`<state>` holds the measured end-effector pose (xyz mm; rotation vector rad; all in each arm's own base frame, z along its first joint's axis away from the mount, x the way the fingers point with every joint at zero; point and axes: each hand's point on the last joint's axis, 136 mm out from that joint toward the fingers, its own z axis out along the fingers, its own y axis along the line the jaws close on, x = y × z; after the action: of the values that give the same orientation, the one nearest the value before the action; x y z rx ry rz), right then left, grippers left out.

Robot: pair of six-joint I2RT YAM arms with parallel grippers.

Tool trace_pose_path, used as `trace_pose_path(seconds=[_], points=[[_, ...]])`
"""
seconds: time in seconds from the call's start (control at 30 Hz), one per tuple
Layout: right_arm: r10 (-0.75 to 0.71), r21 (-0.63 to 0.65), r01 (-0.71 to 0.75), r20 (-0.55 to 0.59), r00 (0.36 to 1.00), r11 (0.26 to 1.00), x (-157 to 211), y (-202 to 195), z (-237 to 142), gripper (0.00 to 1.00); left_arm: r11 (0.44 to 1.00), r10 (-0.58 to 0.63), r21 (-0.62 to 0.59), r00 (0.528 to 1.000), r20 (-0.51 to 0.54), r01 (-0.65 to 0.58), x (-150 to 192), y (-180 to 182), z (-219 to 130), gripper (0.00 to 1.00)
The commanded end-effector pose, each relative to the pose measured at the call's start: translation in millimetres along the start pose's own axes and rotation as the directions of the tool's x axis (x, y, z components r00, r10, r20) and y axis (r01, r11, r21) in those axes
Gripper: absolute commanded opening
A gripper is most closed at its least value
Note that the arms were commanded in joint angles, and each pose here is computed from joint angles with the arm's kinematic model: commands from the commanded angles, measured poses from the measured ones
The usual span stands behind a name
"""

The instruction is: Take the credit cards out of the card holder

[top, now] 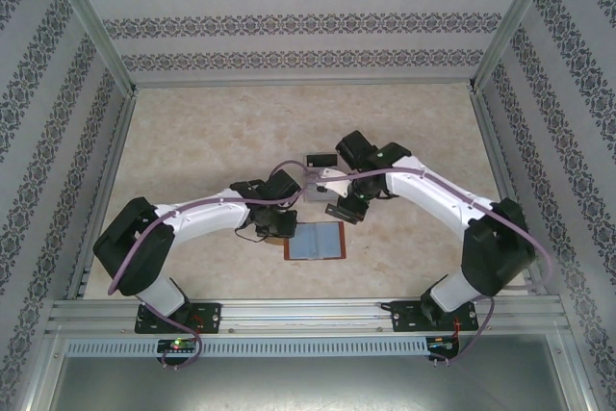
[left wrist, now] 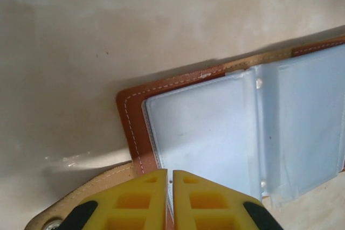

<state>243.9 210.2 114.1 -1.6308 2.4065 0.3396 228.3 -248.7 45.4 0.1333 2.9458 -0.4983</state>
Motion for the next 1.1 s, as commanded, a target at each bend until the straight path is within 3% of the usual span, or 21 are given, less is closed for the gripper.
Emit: trace_pose_path(seconds=[0.0, 0.47, 1.07], points=[[-0.176, -0.019, 0.176, -0.026, 0.984, 0.984, -5.2, -9.8, -12.2, 0.00, 0.999, -0.045, 0.010, 0.998, 0.038, 0.045, -5.1, 10.5, -10.4, 0.14], [-0.296, -0.066, 0.294, -0.018, 0.955, 0.954, -58.9, -72.9, -27.6, 0.00, 0.989, -0.146, 0.022, 0.986, 0.086, 0.144, -5.1, 41.4, -30.4, 0.16], [-0.362, -0.106, 0.357, -0.025, 0.932, 0.928, -90.8, -128.4, -17.2, 0.00, 0.978, -0.210, 0.014, 0.975, 0.073, 0.210, -12.4, 58.8, -25.5, 0.16]])
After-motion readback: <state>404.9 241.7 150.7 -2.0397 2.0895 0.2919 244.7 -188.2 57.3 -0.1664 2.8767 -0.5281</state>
